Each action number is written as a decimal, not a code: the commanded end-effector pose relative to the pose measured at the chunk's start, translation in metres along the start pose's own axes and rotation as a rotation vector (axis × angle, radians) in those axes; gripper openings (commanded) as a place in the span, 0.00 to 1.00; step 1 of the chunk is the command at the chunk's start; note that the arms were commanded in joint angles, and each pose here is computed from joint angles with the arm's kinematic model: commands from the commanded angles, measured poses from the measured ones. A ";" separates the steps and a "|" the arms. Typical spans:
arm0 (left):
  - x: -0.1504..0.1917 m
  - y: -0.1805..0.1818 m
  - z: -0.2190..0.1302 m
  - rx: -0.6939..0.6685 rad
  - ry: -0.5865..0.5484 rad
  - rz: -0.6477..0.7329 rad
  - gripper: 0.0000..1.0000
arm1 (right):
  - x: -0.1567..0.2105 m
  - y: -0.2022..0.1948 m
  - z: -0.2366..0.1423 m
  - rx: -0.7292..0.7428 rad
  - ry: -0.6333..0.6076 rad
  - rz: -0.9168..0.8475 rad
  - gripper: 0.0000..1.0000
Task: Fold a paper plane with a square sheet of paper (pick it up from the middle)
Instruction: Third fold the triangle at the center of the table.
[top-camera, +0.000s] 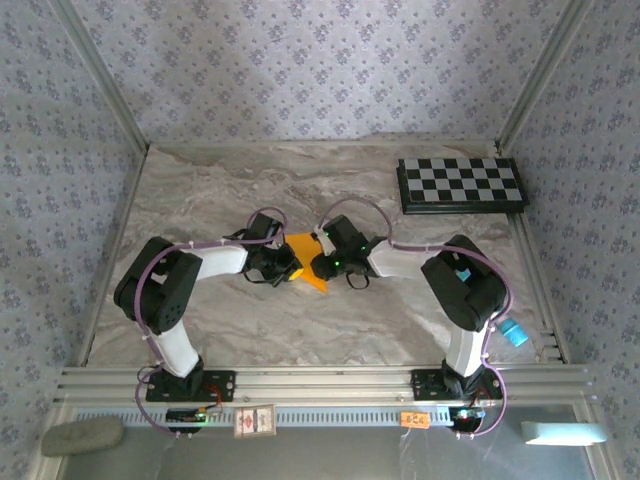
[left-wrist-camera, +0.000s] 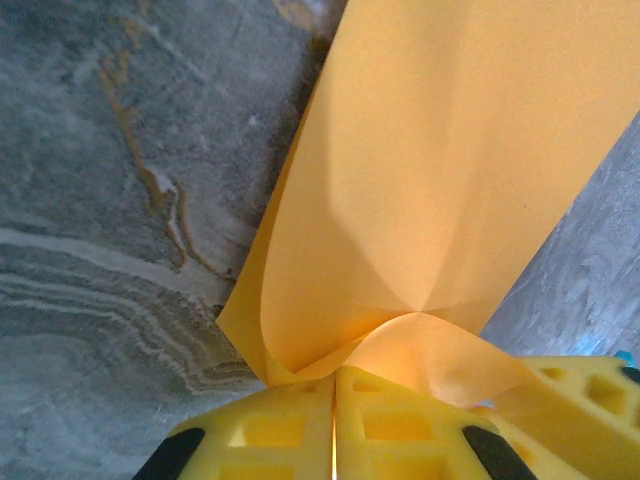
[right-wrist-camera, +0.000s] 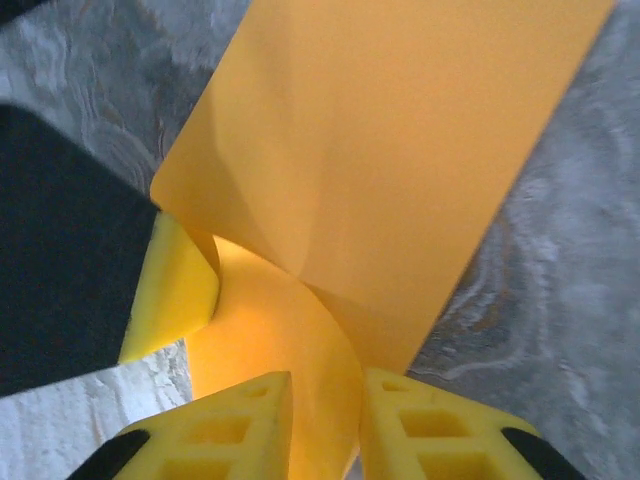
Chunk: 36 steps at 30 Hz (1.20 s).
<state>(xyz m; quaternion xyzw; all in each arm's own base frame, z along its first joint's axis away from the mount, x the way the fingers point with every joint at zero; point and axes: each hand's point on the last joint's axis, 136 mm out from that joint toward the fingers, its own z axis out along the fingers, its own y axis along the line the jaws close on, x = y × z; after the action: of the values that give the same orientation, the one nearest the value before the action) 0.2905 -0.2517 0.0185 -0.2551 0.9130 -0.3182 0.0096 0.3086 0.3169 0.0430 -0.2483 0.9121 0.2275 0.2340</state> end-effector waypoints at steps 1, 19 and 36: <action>0.004 0.048 0.007 -0.168 -0.006 -0.049 0.07 | -0.017 0.000 -0.028 0.001 0.006 0.082 0.29; 0.001 0.053 0.009 -0.176 -0.033 -0.075 0.07 | 0.024 0.050 -0.027 -0.271 0.211 0.098 0.19; 0.001 0.055 0.010 -0.178 -0.027 -0.079 0.07 | 0.042 0.037 0.002 -0.175 0.293 0.090 0.15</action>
<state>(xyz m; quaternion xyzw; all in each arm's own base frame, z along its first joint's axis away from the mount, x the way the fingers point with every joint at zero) 0.2909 -0.2513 0.0176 -0.2603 0.9119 -0.3172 0.0110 0.2548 0.3336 0.0336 -0.2517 0.9190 0.2957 0.0685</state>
